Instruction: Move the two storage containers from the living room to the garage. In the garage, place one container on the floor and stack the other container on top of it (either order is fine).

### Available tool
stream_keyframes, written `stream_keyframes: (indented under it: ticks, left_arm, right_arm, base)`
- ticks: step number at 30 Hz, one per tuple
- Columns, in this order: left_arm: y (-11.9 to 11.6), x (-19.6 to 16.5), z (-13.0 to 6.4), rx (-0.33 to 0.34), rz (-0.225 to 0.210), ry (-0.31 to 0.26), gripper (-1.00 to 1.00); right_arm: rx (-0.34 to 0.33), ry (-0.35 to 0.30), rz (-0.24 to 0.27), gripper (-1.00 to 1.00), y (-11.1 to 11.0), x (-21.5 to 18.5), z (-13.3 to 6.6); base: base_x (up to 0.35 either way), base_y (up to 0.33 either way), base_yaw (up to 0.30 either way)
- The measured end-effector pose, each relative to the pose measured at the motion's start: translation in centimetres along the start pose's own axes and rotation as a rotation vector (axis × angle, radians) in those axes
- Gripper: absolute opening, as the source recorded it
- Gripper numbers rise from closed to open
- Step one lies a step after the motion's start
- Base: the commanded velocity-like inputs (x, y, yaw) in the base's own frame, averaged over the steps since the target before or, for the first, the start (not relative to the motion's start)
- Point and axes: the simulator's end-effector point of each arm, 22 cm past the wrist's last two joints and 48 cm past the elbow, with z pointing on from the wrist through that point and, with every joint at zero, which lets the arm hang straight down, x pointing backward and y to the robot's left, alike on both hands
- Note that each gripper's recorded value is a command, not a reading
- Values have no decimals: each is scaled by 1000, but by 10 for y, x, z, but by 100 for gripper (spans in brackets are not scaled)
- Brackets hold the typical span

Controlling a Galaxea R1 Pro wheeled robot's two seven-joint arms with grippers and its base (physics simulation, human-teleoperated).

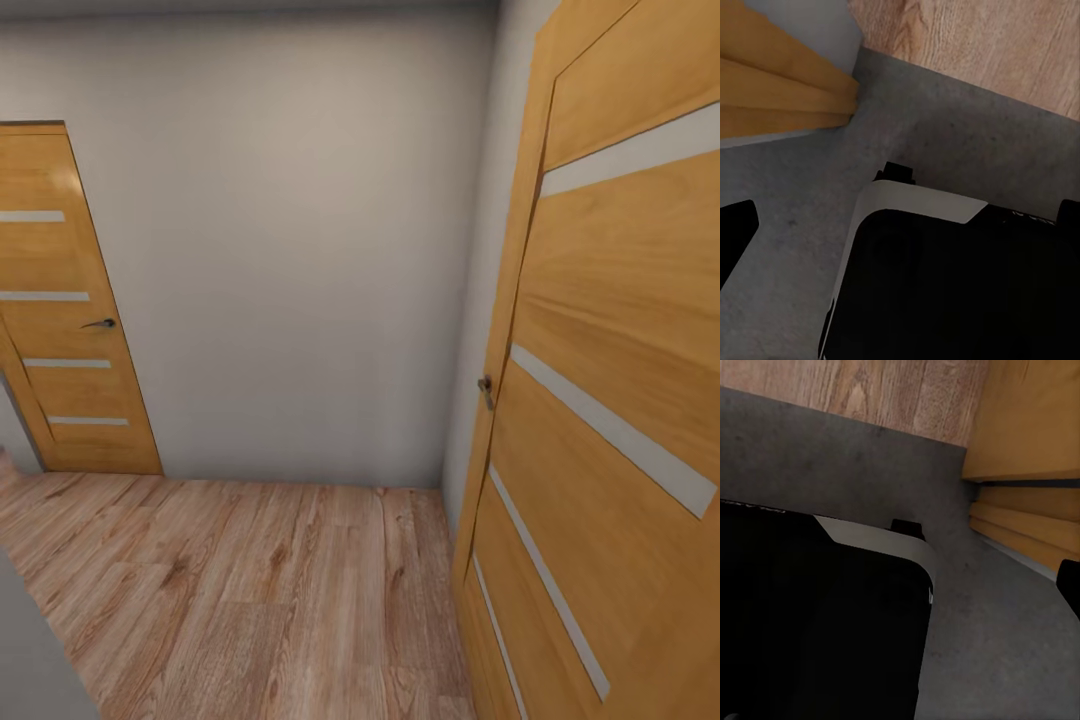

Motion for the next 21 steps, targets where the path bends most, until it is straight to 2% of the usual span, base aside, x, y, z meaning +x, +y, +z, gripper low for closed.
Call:
stream_keyframes:
  ticks: [8,21]
  left_arm:
    - [1,0,0,-1,-3,0,100]
    - [3,-1,0,-4,-5,-1,100]
  right_arm:
    - [-1,2,-3,100,0,0,0]
    - [0,1,-2,100,0,0,0]
  base:
    - [46,0,0]
    - [288,0,0]
